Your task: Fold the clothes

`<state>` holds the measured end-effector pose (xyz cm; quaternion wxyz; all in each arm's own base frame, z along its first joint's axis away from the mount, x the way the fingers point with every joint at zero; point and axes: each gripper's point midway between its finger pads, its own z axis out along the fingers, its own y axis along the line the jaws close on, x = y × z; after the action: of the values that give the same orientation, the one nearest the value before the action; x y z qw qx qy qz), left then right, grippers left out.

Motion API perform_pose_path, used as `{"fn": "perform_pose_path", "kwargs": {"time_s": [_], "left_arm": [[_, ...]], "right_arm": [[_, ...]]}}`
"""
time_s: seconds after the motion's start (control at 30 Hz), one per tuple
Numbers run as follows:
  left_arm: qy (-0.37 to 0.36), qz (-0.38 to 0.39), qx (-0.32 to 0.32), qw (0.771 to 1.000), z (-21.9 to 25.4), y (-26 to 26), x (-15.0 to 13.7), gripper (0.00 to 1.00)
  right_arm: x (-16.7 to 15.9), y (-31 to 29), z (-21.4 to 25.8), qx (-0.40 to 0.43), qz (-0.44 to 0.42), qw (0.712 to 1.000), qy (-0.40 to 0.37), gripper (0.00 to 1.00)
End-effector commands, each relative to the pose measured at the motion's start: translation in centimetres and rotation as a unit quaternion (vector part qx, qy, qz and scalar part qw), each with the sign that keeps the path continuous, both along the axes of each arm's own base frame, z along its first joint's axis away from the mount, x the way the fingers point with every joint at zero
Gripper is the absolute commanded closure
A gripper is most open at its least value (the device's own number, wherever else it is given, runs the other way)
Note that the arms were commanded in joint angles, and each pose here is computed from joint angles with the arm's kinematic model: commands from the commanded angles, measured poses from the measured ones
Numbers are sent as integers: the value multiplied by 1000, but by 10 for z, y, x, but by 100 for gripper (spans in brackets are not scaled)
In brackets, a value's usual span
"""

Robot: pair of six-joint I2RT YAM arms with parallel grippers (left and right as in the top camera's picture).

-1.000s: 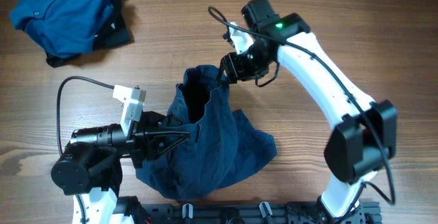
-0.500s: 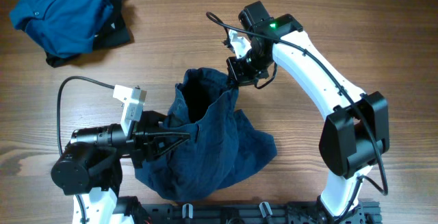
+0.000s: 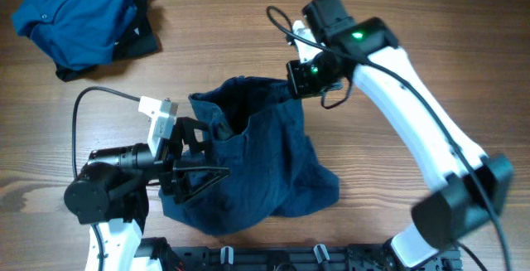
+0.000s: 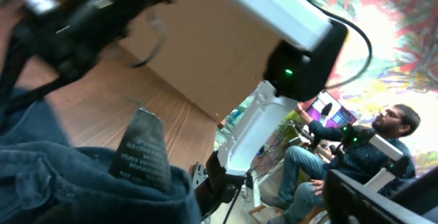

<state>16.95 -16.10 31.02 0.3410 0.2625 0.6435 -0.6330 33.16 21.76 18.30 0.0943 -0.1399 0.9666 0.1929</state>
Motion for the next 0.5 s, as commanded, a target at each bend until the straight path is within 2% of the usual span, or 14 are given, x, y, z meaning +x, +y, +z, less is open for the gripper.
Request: {"fn": "perform_pose_path", "kwargs": {"time_s": [0.0,0.2,0.47], "left_arm": [[-22,8,-2,1000,9,1,5,0],[-35,59,-2,998,13,19,19,1],[54,197,-21,979,12,79,50,0]], "right_arm": [[-2,-22,42,-18,-49,997,-62,96],[-9,-54,61,-68,-99,988,-96,96],[-8,-80,66,-109,-181,972,-108,96]]}}
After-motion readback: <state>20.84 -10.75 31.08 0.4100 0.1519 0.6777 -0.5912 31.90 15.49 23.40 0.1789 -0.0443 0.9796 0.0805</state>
